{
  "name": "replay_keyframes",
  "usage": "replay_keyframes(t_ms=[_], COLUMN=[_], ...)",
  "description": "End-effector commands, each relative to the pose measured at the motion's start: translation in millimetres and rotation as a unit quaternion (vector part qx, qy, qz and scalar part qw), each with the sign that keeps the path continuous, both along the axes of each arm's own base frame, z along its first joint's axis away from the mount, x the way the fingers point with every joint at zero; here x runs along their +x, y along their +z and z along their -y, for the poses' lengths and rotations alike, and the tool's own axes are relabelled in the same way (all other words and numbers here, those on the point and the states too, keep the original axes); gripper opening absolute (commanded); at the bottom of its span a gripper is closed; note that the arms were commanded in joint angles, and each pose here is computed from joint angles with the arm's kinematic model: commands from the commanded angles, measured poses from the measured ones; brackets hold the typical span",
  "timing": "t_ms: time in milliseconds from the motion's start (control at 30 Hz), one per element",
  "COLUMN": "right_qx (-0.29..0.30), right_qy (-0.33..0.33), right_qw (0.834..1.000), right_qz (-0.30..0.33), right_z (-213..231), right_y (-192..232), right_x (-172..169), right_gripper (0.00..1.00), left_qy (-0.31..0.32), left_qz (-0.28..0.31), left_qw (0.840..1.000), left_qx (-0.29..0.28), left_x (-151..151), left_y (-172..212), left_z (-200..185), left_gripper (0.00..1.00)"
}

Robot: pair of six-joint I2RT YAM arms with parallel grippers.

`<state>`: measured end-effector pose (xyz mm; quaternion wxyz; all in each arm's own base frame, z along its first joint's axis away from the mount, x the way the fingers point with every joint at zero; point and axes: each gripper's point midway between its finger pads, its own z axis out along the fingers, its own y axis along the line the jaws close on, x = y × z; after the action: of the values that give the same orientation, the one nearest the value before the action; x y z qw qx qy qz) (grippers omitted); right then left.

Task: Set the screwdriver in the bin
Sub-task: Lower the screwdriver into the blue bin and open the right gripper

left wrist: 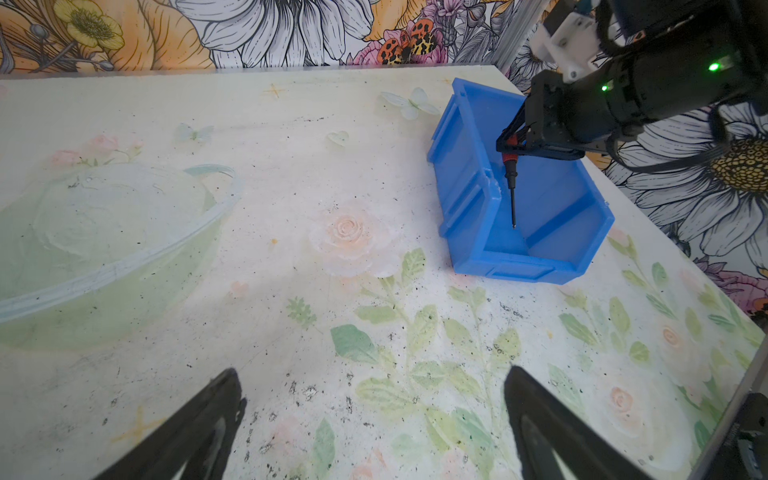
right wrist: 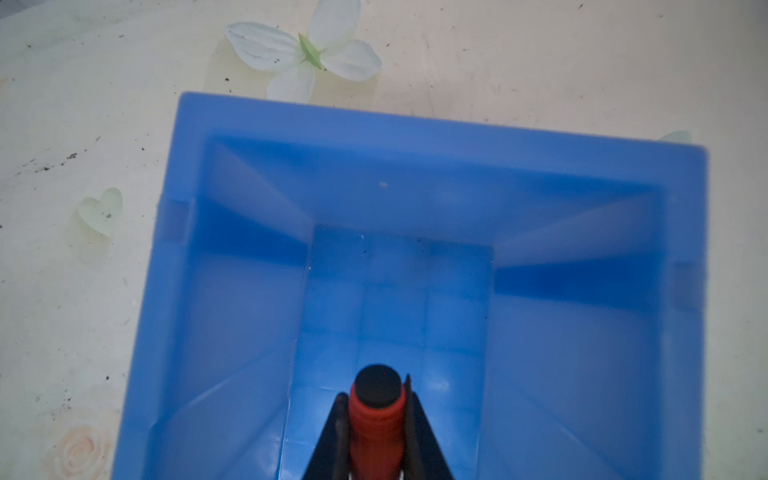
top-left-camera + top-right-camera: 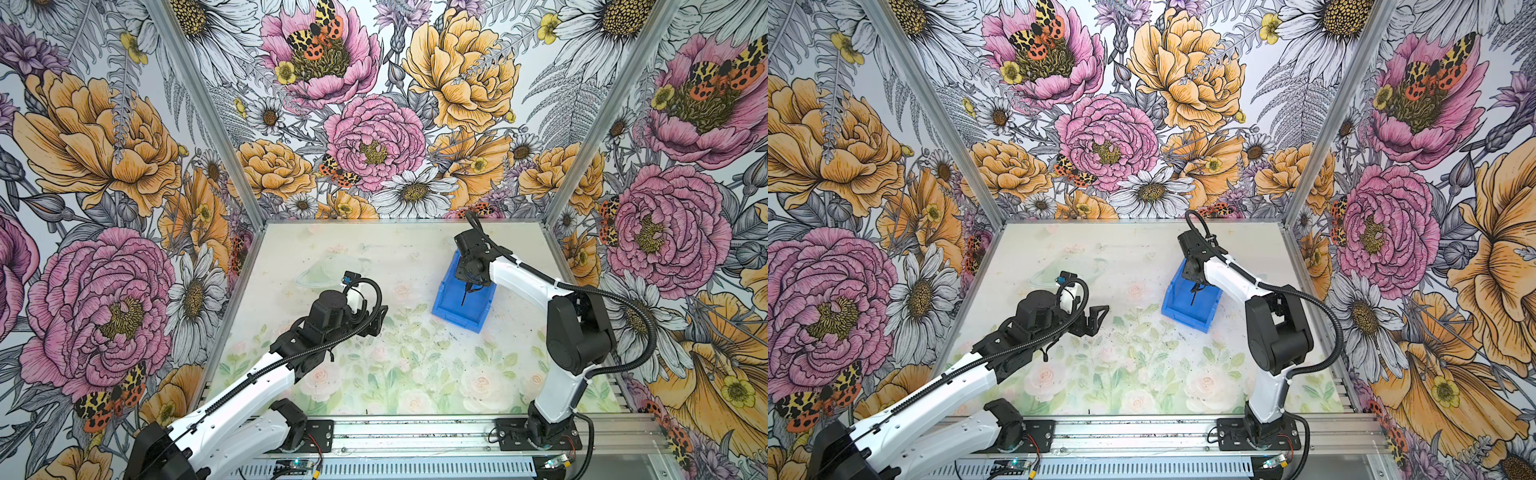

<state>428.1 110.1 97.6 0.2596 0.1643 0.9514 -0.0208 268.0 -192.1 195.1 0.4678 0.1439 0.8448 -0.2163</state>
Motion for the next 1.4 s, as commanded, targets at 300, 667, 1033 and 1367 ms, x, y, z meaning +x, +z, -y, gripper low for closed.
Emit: replay_keyframes(t_ms=[300,667,1033,1367], right_qx=[0.008,0.005,0.013,0.002], right_qy=[-0.016,-0.028,-0.04,-0.031], right_qw=[1.0,0.999,0.998,0.999], right_qz=[-0.012,-0.036,-0.049,-0.044], right_z=[-2,3,7,7], right_y=[-29,-59,-78,-76], right_x=[23,14,5,5], right_gripper=[0.0,0.0,0.05,0.28], left_qy=[-0.028,-0.033,-0.03,-0.021], left_qz=[0.027,0.029,0.03,0.034], left_qw=[0.999,0.999,0.999,0.999], left_qx=[0.003,0.008,0.009,0.008], left_x=[3,2,-3,-4], left_y=[18,17,17,21], left_z=[11,11,6,1], left_gripper=[0.99,0.99,0.99,0.99])
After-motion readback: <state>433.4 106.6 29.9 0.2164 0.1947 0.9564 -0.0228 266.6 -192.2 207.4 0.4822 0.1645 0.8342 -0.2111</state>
